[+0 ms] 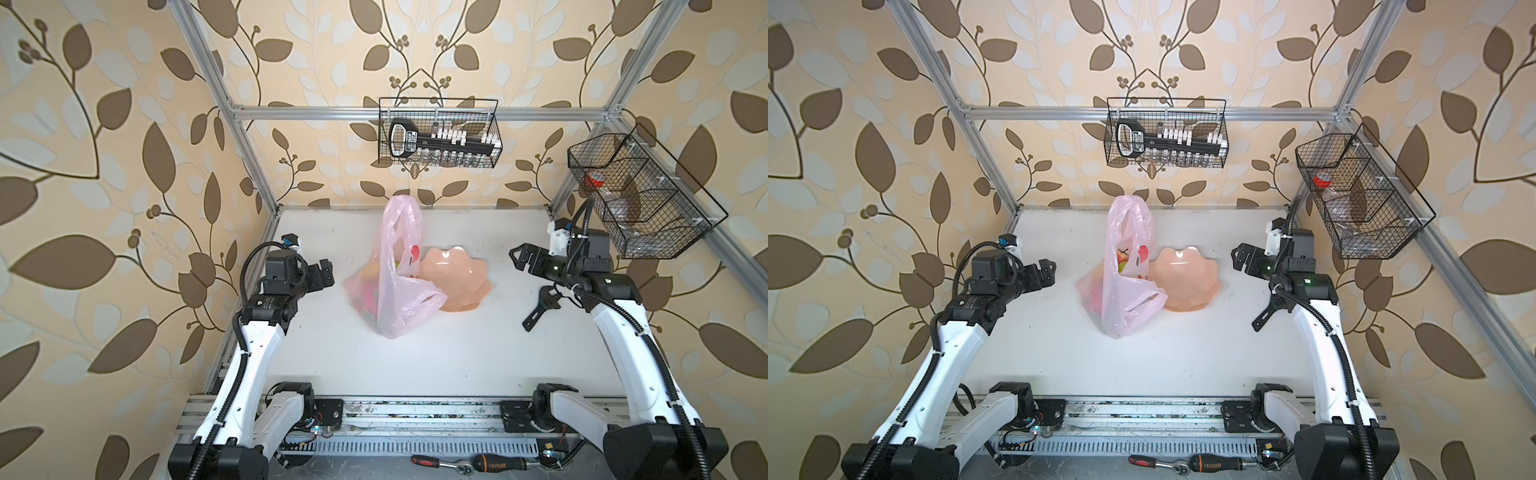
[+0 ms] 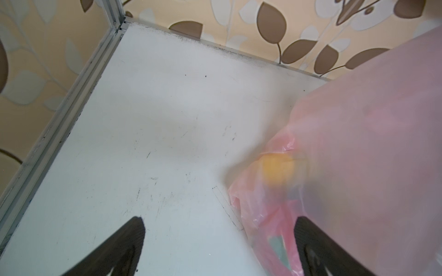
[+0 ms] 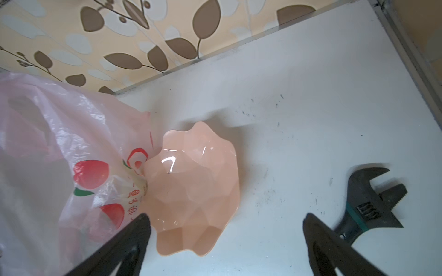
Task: Place the fruits into the plastic bag
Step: Reset both arms
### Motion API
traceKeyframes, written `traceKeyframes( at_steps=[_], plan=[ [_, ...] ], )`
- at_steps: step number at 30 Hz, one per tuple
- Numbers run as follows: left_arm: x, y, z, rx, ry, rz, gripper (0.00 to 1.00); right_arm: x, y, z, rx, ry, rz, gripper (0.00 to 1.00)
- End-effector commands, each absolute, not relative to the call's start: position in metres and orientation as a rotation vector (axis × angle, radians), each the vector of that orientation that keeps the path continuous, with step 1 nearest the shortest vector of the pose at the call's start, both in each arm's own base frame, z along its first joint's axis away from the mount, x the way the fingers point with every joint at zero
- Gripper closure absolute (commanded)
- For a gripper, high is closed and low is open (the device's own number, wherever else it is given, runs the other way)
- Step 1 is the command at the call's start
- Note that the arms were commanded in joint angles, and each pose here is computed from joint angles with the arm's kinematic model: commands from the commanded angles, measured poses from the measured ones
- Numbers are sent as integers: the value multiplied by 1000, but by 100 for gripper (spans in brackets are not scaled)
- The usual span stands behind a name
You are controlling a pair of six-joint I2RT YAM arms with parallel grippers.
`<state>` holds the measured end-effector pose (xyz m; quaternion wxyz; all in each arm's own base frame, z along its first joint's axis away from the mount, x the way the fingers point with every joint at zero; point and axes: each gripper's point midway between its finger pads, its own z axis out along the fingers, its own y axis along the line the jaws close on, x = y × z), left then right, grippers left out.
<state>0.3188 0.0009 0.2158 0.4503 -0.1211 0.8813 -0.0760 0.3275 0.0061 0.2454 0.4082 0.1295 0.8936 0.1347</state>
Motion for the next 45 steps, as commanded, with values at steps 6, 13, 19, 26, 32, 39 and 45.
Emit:
traceKeyframes(
  at_steps=[6, 13, 19, 26, 32, 39, 45],
  plan=[
    [356, 35, 156, -290, 2024, 5, 1, 343, -44, 187, 441, 2047, 105, 0],
    [372, 28, 104, -217, 2031, -11, 1, 326, -62, 139, 403, 1826, -35, 0],
    [382, -11, 76, -5, 2015, -173, 1, 343, -38, 137, 218, 1771, -78, 0],
    [385, -11, 73, -13, 2050, -181, 1, 344, -34, 124, 217, 1710, -154, 0],
    [385, -11, 74, -14, 2045, -177, 1, 344, -35, 123, 231, 1738, -196, 0],
    [385, -11, 75, -15, 2042, -177, 1, 347, -24, 121, 158, 1749, -157, 0],
    [385, -10, 75, -16, 2042, -177, 1, 352, -21, 119, 129, 1768, -113, 0]
  ],
)
